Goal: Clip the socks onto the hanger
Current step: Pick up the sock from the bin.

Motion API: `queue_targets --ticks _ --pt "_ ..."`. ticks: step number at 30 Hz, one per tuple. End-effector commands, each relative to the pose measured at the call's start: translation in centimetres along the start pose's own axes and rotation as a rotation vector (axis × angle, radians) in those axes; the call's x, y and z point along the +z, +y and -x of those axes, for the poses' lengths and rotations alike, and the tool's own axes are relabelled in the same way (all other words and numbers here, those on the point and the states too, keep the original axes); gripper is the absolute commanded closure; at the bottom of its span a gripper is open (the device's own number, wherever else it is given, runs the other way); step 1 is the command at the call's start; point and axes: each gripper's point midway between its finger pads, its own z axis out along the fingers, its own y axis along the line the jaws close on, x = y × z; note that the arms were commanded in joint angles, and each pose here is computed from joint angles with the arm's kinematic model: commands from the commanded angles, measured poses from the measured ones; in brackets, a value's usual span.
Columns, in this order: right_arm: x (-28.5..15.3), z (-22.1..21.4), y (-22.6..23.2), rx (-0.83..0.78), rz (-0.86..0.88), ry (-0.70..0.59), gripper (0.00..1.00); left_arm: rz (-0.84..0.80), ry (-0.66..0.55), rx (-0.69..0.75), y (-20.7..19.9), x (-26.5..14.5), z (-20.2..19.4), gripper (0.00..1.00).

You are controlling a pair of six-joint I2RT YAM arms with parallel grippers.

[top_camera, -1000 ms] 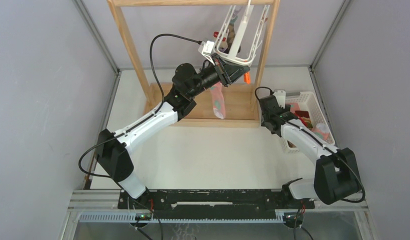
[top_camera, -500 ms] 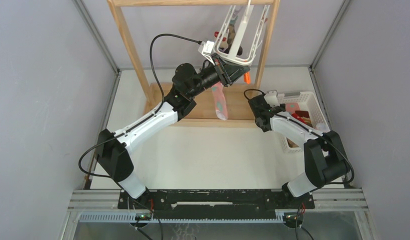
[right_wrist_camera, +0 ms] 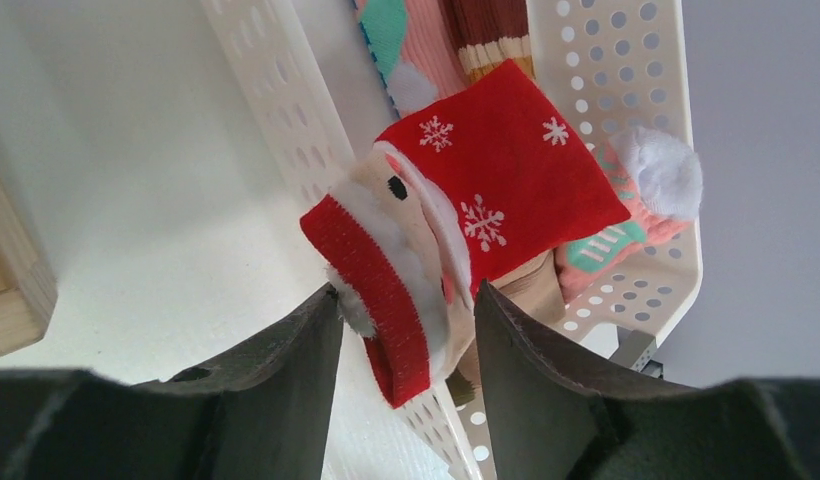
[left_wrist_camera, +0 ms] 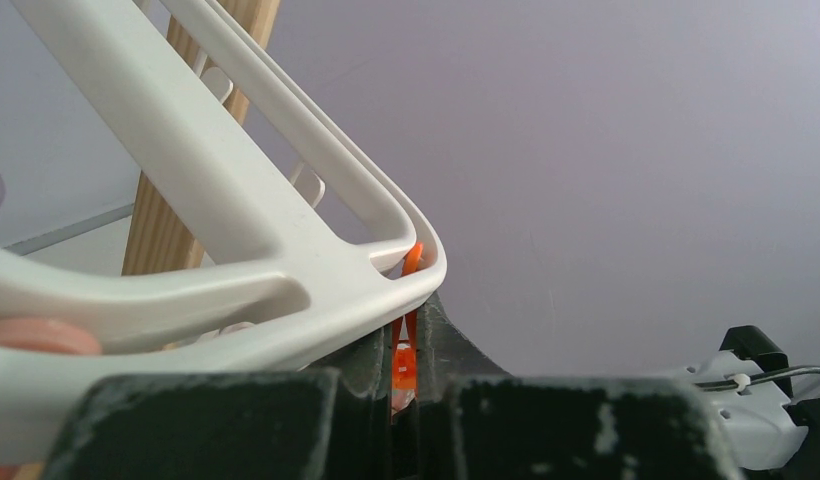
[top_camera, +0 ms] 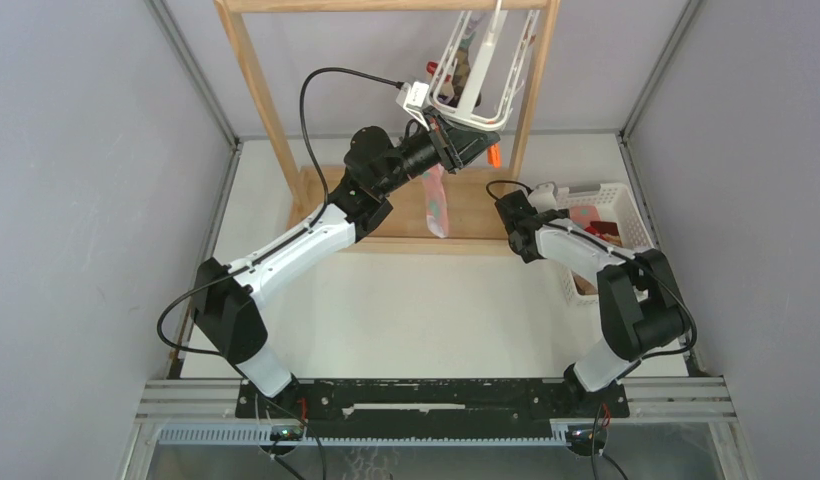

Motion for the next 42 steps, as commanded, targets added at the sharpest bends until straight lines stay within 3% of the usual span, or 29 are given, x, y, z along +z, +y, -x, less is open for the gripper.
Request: queue_targets --ticks 1,11,19,28,30,36,42 --pt "0.3 1.2 -0.7 0.049 -0.034 -0.017 0.43 -0.027 -0.086 0.033 -1.9 -0.4 3.6 1.0" --pt "0.0 1.6 -0.5 0.077 -0.026 -0.034 0.74 -0.026 -0.085 0.034 -1.8 -0.4 3.5 1.0" --pt "-2.2 3.0 -0.8 0.125 0.01 -0.107 0.76 -0.028 -0.084 0.032 -1.8 -0.3 3.6 1.0" --pt "-2.7 3.4 -1.3 0.164 0.015 -0.131 0.62 -0.034 -0.082 0.027 -1.9 -0.3 3.5 1.0" --pt "-2.7 3.4 -1.1 0.164 0.024 -0.129 0.68 -0.037 -0.082 0.026 -2.1 -0.3 3.5 1.0" --pt "-2.8 3.3 -1.5 0.185 0.027 -0.134 1.0 -0.04 -0.081 0.025 -2.1 -0.3 3.5 1.0" --pt "-3.5 3.6 -2.2 0.235 0.037 -0.157 1.0 -0.042 -0.082 0.024 -2.2 -0.3 3.5 1.0"
